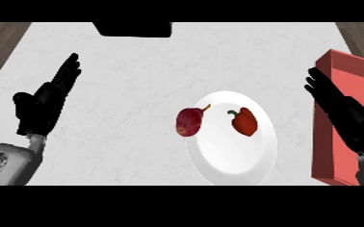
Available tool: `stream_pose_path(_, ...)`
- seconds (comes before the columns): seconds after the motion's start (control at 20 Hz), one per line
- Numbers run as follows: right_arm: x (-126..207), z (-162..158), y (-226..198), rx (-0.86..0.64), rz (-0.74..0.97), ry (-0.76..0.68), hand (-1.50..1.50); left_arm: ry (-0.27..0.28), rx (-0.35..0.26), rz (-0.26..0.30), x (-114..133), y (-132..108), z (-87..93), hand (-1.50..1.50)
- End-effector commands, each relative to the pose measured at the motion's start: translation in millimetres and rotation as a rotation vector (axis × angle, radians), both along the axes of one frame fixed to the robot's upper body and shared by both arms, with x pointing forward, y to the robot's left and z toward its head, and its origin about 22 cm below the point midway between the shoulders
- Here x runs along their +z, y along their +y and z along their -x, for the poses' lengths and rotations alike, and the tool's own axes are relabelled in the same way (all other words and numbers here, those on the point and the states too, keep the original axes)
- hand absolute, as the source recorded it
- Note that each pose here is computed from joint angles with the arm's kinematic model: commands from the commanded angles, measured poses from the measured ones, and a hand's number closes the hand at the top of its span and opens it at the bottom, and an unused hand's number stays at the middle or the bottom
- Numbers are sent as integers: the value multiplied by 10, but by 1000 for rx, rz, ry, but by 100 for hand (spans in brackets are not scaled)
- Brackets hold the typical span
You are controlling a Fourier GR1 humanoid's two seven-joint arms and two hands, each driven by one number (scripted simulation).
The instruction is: Pick the bell pepper from the plate and place it in the cardboard box
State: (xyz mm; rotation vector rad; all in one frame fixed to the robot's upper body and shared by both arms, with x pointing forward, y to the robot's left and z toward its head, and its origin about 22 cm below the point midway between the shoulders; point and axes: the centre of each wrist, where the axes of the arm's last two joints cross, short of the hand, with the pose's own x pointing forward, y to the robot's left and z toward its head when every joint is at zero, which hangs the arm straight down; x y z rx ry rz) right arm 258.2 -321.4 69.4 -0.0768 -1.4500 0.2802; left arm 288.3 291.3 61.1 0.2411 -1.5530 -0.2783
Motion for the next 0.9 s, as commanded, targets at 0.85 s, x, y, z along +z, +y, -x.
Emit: stream_pose_path(0.85,-331,463,646,238,1018,-578,-150,7,-274,72,-152,-811,61,0)
